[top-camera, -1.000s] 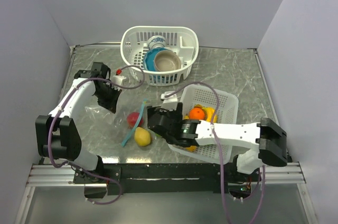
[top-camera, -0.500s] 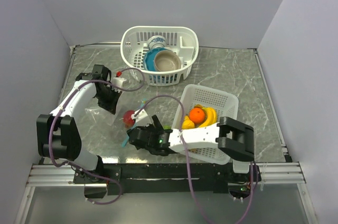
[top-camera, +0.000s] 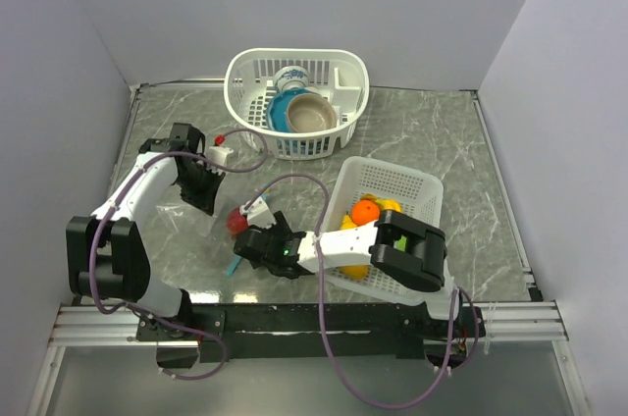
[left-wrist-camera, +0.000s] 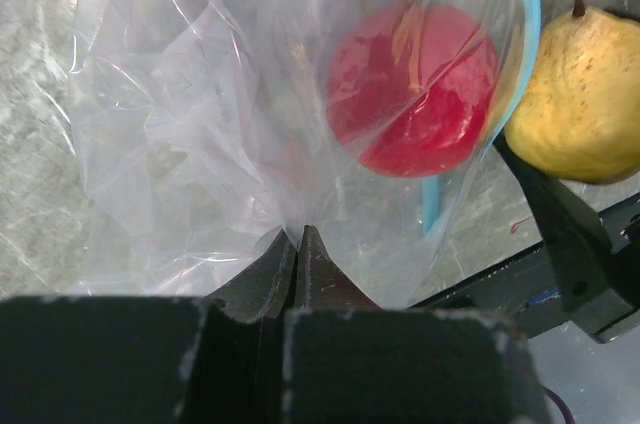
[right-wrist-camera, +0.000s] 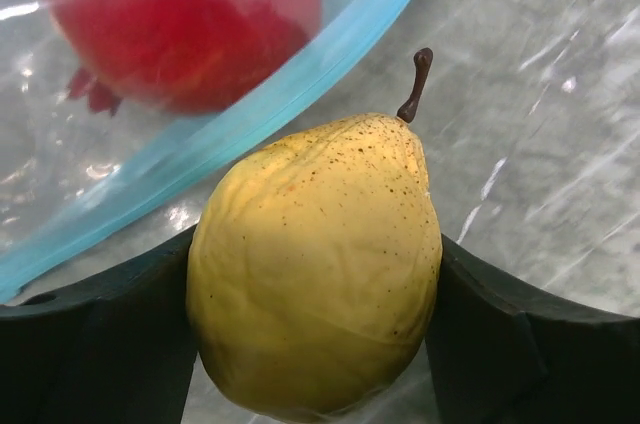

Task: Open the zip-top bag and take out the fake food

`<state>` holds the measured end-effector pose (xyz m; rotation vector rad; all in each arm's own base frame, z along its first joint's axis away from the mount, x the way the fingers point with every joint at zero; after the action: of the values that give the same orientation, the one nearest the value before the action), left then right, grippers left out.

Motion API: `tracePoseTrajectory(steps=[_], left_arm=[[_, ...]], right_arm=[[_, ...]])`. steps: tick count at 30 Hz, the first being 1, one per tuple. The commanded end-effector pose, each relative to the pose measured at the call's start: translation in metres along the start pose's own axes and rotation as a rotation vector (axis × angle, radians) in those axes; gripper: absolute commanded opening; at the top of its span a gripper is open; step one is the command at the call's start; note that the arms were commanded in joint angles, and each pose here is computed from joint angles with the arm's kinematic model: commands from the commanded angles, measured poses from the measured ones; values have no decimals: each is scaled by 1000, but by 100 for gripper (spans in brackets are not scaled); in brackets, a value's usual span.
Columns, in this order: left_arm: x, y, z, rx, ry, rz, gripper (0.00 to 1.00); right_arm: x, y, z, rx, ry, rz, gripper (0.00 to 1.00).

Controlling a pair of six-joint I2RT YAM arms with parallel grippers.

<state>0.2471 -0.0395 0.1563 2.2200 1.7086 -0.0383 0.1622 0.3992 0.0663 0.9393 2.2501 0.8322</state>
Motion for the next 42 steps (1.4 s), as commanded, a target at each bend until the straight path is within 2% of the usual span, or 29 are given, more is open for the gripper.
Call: tracePoseTrajectory(steps=[1, 2, 3, 6, 9, 12, 15, 18, 21, 22, 25, 30, 34, 37, 38, 39, 42], left_arm=[[0, -1, -5, -39, -2, 7, 1], [1, -1, -4, -39, -4, 8, 1], [2, -1, -5, -36, -4, 4, 1], [5, 0, -5, -38, -3, -3, 1], [6, 2, -7, -44, -5, -6, 1], [5, 2, -7, -48, -11, -2, 1], [5, 4, -6, -51, -18, -6, 1], [4, 5, -5, -44, -30, -5, 1], [4, 8, -7, -47, -32, -4, 1], [4, 8, -7, -44, -31, -3, 1], [4, 9, -9, -49, -27, 0, 1], [8, 7, -7, -48, -7, 6, 1], [10, 8, -4, -42, -12, -4, 1], [9, 9, -4, -44, -16, -3, 1], [10, 9, -5, -46, -16, -4, 1], [10, 9, -5, -47, -17, -4, 1], [11, 7, -5, -42, -17, -5, 1]], right_arm=[[-15, 43, -21, -127, -25, 72, 49], [-20, 48, -27, -141, -38, 81, 42], [-31, 59, -40, -178, -75, 103, 39], [-60, 74, -68, -231, -146, 134, 38], [-103, 70, -90, -237, -268, 212, 38], [-149, 41, -96, -161, -414, 337, 38], [-173, 3, -94, -82, -488, 426, 41], [-183, -22, -88, -33, -495, 478, 56], [-185, -28, -84, -19, -488, 499, 86], [-187, -25, -83, -22, -486, 501, 100], [-191, -7, -88, -56, -493, 485, 100], [-181, 39, -108, -172, -437, 391, 100], [-138, 77, -118, -232, -274, 154, 100], [-94, 88, -111, -214, -185, 6, 100], [-79, 75, -96, -135, -169, -63, 100], [-70, 82, -94, -129, -157, -56, 100], [-43, 65, -73, -51, -136, -98, 100]])
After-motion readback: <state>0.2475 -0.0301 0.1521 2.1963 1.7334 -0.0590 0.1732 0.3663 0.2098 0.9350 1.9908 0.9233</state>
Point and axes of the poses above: each gripper's point midway between its finger pads, its own z axis out along the fingers, its own x axis along the line the jaws close on, y = z × x, the point moved 6 cm from there along -z, back along the fingers, and after that the axes turned 14 degrees about -z, right-handed, at the moved point
